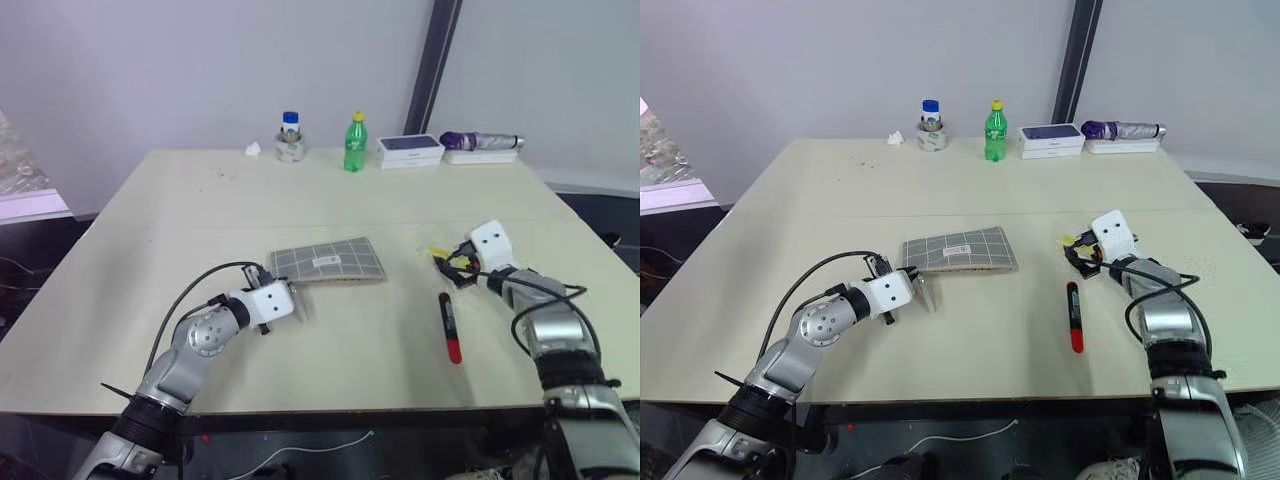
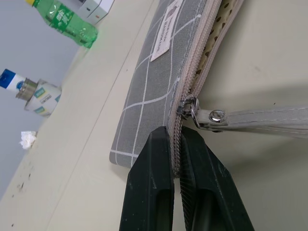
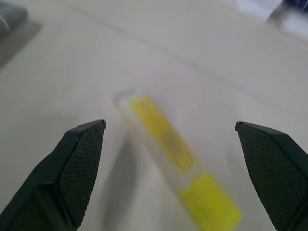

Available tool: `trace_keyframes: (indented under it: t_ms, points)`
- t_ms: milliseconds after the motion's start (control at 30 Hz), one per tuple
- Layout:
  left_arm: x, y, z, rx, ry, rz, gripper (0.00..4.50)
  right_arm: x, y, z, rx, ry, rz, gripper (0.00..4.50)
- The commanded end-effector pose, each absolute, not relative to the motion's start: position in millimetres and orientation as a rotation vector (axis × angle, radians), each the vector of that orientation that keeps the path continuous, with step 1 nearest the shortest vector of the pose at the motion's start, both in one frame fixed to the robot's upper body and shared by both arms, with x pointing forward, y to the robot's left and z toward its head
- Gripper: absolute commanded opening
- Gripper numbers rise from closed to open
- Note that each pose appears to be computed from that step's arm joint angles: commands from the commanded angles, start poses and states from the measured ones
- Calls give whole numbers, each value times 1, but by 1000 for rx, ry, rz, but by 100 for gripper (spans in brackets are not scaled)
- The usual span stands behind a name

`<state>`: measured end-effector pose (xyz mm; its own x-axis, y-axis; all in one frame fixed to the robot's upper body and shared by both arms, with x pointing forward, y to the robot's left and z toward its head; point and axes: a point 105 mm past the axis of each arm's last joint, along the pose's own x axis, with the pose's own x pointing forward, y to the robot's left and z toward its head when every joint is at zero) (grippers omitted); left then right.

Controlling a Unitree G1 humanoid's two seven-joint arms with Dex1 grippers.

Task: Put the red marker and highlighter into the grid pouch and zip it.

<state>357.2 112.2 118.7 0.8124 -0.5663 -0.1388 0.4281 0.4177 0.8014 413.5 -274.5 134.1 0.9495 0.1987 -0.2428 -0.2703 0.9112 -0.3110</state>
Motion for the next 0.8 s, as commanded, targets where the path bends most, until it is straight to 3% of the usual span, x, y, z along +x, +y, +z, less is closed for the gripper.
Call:
trace_keyframes:
  t_ms: [33,233,267,367,500,700,800]
  points:
    - [354,112,129,970,-207,-615,0,421,-286,142,-334,209,241,447]
    - [352,112,128,976,-208,-608,0,428,-296,130,-158,343,207,447]
    - [352,112,129,978,-209,-608,0,427,-296,126,-131,371,212,424]
    - [352,110,130,978,-214,-608,0,424,-295,121,-133,411,238,320]
    - [353,110,132,978,-220,-603,0,424,-290,123,-148,412,283,103]
    - [352,110,131,974,-216,-603,0,424,-251,167,-124,182,492,91]
    - [350,107,127,957,-198,-641,0,391,-198,185,-127,66,735,91]
